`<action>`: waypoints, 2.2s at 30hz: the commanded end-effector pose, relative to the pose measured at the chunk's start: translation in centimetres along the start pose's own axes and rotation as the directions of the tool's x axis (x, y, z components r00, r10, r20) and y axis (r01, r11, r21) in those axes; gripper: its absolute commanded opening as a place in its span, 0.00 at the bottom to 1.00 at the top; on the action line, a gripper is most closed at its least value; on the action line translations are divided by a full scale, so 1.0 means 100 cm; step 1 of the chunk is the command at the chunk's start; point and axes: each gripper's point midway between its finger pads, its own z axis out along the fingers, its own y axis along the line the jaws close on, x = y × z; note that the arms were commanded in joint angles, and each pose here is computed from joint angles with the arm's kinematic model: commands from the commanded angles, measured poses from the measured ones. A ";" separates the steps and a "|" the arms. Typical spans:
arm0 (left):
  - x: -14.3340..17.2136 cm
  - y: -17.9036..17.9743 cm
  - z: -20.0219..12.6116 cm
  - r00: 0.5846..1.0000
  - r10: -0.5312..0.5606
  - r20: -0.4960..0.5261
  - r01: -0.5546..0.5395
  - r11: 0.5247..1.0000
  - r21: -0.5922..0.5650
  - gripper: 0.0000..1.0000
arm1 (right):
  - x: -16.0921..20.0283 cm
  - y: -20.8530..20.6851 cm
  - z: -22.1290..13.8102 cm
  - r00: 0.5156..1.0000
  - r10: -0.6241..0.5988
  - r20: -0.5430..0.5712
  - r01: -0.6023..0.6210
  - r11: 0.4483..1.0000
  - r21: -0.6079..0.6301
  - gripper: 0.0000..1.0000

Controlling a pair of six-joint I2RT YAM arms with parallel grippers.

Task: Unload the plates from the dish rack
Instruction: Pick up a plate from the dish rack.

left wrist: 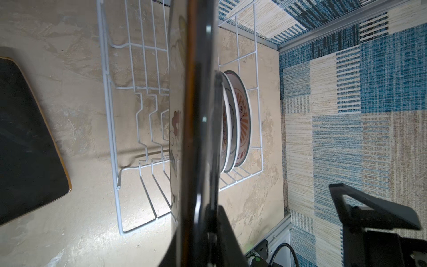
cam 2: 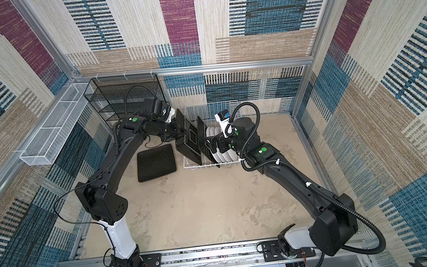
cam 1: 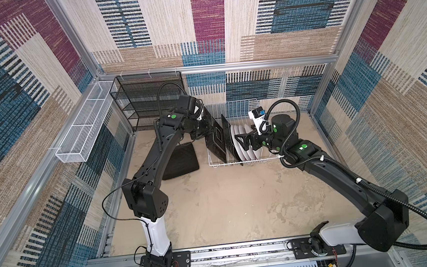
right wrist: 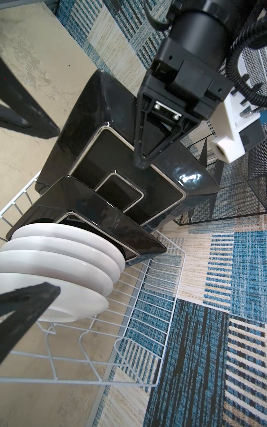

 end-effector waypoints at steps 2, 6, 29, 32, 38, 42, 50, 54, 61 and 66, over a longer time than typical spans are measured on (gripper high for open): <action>-0.009 -0.018 -0.016 0.997 0.054 0.054 -0.058 0.996 0.068 0.00 | -0.010 0.003 -0.004 0.999 0.010 0.044 -0.009 1.000 -0.014 1.00; -0.009 -0.018 -0.023 0.997 0.045 0.057 -0.049 0.996 0.078 0.00 | -0.009 0.002 -0.005 0.999 0.010 0.042 -0.010 1.000 -0.008 1.00; -0.016 -0.020 -0.072 0.965 0.185 0.187 -0.195 0.980 0.040 0.00 | -0.011 0.007 -0.007 0.997 0.046 0.054 -0.043 0.998 -0.047 1.00; -0.017 -0.021 -0.078 0.954 0.219 0.207 -0.228 0.973 0.022 0.00 | -0.016 0.009 -0.008 0.997 0.054 0.063 -0.050 0.997 -0.063 1.00; -0.022 -0.021 -0.089 0.923 0.297 0.246 -0.301 0.953 -0.024 0.00 | -0.021 0.011 -0.008 0.995 0.085 0.060 -0.079 0.992 -0.097 1.00; -0.026 -0.020 -0.091 0.893 0.367 0.260 -0.364 0.929 -0.063 0.00 | -0.021 0.014 -0.006 0.992 0.117 0.039 -0.111 0.985 -0.134 1.00; -0.033 -0.030 -0.104 0.819 0.491 0.297 -0.487 0.869 -0.092 0.00 | -0.024 0.007 0.008 0.968 0.247 -0.050 -0.252 0.956 -0.148 1.00; -0.033 -0.036 -0.111 0.743 0.596 0.306 -0.588 0.799 -0.127 0.00 | -0.022 0.003 0.018 0.934 0.335 -0.124 -0.353 0.919 -0.174 1.00; -0.030 -0.046 -0.125 0.581 0.738 0.344 -0.712 0.665 -0.224 0.00 | -0.037 0.005 0.018 0.865 0.467 -0.183 -0.502 0.809 -0.307 1.00; -0.030 -0.050 -0.138 0.449 0.808 0.382 -0.754 0.572 -0.324 0.00 | -0.052 0.006 0.021 0.827 0.515 -0.225 -0.562 0.764 -0.317 1.00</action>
